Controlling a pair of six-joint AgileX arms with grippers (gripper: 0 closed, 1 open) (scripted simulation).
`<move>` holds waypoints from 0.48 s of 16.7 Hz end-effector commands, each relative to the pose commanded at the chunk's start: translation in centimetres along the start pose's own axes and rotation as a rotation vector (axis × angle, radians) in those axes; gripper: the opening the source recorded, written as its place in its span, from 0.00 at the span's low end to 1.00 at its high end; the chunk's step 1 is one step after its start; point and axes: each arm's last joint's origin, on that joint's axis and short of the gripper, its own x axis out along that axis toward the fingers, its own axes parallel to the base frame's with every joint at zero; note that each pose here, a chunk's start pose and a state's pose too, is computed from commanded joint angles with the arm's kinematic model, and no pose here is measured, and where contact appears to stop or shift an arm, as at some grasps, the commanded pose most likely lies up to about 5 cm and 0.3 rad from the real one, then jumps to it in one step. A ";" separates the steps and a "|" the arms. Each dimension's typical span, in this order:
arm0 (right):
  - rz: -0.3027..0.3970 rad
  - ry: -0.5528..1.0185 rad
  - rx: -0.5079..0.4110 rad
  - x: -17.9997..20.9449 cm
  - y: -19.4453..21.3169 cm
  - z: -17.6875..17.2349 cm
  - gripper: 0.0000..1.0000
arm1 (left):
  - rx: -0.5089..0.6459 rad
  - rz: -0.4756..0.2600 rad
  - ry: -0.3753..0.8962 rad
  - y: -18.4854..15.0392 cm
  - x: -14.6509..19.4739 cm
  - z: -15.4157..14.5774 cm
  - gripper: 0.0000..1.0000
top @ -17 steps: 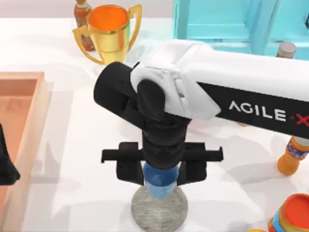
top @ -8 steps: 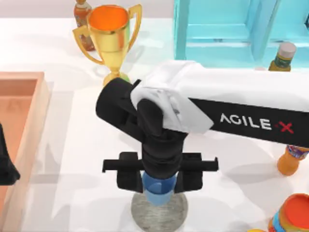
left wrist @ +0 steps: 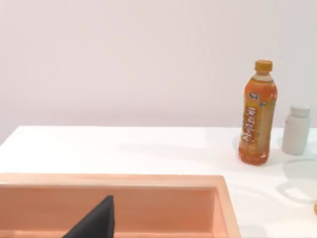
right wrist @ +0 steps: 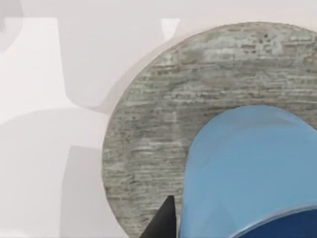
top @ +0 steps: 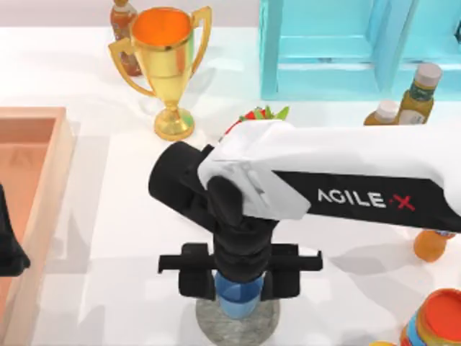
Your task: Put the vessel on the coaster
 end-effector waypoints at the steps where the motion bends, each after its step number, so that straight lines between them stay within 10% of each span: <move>1: 0.000 0.000 0.000 0.0 0.0 0.0 0.00 | 0.000 0.000 0.000 0.0 0.0 0.0 1.00; 8: 0.000 0.000 0.000 0.0 0.0 0.0 0.45 | 0.000 0.000 0.000 0.0 0.0 0.0 1.00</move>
